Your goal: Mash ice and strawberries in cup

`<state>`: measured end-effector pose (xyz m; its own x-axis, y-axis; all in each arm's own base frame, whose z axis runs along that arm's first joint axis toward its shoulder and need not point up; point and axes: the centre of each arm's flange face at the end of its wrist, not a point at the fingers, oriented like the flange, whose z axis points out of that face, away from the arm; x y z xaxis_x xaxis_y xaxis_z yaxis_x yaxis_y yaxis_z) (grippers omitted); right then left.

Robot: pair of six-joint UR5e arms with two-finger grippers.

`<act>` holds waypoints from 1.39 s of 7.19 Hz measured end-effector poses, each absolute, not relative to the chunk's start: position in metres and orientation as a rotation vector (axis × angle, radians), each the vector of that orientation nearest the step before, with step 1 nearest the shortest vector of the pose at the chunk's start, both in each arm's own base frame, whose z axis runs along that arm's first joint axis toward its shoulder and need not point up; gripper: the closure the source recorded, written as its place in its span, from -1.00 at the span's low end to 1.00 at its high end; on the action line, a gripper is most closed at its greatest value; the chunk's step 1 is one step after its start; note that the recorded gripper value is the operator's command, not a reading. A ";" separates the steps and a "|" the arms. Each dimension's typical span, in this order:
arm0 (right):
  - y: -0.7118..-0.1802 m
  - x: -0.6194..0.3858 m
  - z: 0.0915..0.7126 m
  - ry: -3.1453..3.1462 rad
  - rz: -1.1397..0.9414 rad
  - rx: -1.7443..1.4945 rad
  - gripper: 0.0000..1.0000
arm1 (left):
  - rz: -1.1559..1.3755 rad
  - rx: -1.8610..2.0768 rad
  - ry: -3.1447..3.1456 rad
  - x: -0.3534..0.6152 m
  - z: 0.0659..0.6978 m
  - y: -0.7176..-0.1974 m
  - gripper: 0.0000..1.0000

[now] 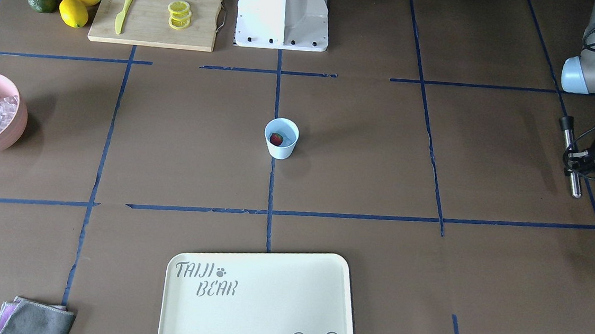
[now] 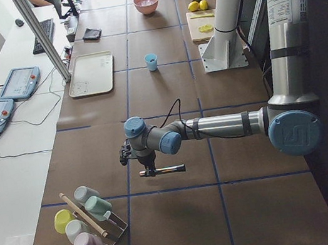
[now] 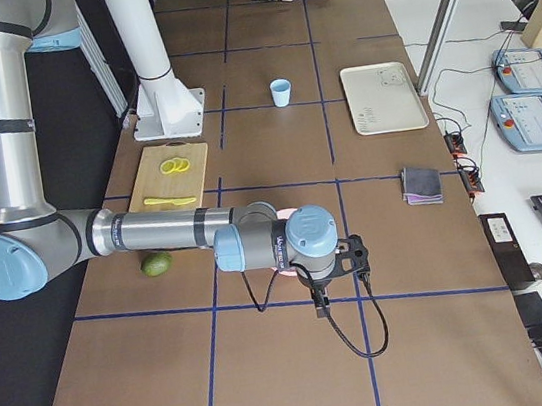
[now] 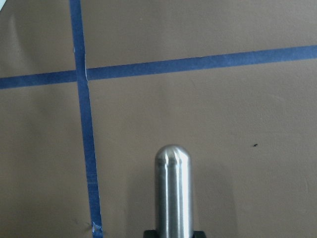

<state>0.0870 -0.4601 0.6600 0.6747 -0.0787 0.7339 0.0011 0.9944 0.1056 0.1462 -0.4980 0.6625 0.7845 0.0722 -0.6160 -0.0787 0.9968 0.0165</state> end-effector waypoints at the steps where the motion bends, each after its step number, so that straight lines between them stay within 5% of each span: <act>1: -0.460 0.087 0.660 -0.829 -0.045 0.100 -0.99 | 0.079 -0.011 0.664 0.146 0.663 -0.498 0.79; 2: -0.461 0.087 0.659 -0.829 -0.046 0.101 -0.99 | 0.075 -0.013 0.664 0.146 0.663 -0.498 -0.46; 3: -0.461 0.087 0.659 -0.829 -0.046 0.101 -0.99 | 0.065 -0.016 0.664 0.147 0.662 -0.498 -0.99; 10: -0.461 0.087 0.659 -0.829 -0.048 0.103 -0.99 | 0.051 0.001 0.717 0.129 0.634 -0.507 -1.00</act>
<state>0.0871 -0.4612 0.6588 0.6748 -0.0831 0.7333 0.0028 0.9939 0.1101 0.1290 -0.5070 0.6335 0.7527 0.0471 -0.6566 -0.0464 0.9988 0.0184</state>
